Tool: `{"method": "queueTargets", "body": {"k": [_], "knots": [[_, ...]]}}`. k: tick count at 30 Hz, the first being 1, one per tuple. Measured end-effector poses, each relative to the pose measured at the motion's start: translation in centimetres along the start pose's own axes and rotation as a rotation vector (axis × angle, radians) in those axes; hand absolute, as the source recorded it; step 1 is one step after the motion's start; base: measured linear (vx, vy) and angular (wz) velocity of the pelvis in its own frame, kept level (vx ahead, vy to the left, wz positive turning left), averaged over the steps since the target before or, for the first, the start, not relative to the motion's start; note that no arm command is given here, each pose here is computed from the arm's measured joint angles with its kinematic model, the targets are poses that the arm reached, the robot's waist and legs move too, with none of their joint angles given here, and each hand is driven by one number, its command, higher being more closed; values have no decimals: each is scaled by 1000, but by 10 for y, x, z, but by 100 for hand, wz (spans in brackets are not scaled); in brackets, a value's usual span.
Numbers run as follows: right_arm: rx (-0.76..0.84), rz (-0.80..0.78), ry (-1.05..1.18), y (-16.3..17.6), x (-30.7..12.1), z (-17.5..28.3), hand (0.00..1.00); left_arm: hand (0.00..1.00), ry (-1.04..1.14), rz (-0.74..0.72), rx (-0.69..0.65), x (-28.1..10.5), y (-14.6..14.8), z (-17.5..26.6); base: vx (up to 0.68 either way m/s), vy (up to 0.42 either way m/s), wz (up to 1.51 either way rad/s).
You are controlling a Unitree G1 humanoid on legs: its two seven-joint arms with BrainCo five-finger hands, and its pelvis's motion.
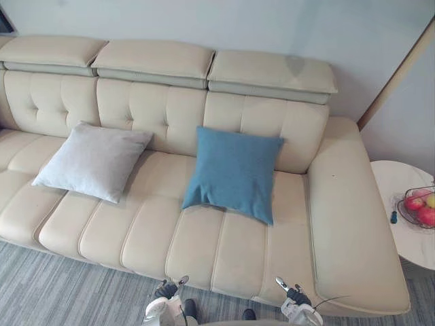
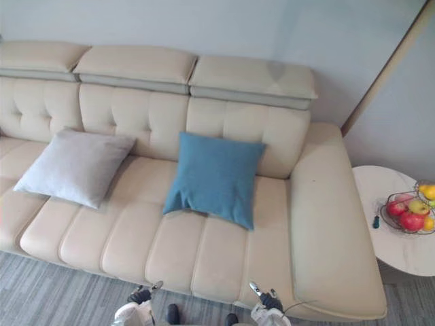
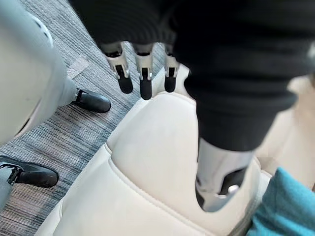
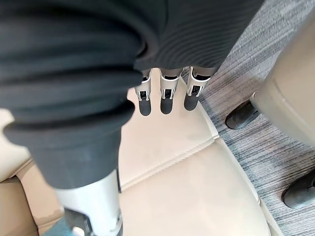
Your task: Pick up cushions and gather them together orderly.
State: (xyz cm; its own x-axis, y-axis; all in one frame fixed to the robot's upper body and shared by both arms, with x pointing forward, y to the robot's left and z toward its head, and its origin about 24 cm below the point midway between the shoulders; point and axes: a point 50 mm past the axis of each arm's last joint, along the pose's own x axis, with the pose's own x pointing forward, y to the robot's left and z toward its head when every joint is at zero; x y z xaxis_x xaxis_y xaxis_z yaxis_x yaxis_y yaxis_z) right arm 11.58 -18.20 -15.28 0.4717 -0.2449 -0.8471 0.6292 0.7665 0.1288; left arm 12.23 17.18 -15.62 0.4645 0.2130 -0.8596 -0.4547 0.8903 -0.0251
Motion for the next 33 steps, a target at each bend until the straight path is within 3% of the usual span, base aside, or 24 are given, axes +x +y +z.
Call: {"method": "queueTargets", "body": {"k": [10,16,20,21,24,31,33], "knots": [[-73,33,6,9,1,0,0,0,-37,3,38,1,1,9,-46,8,-9],[-77,35,-10,12,3,7,0,0,-86,17,39,3,4,24,-146,-237,19],[-93,-7,-62,3,8,27,0,0,-67,-6,9,2,-11,19,-372,-305,23],[-99,-53,-44,-12,6,21,0,0,-53,-10,3,2,-12,16,-379,-221,60],[-100,-60,-33,-13,5,17,0,0,-68,1,-17,2,-8,21,-275,-119,16],[-106,-57,11,-11,6,10,0,0,-51,-4,-16,2,-9,17,-171,141,-25],[-70,-46,68,-6,2,-8,0,0,-31,27,1,2,5,13,-80,261,-18]]}}
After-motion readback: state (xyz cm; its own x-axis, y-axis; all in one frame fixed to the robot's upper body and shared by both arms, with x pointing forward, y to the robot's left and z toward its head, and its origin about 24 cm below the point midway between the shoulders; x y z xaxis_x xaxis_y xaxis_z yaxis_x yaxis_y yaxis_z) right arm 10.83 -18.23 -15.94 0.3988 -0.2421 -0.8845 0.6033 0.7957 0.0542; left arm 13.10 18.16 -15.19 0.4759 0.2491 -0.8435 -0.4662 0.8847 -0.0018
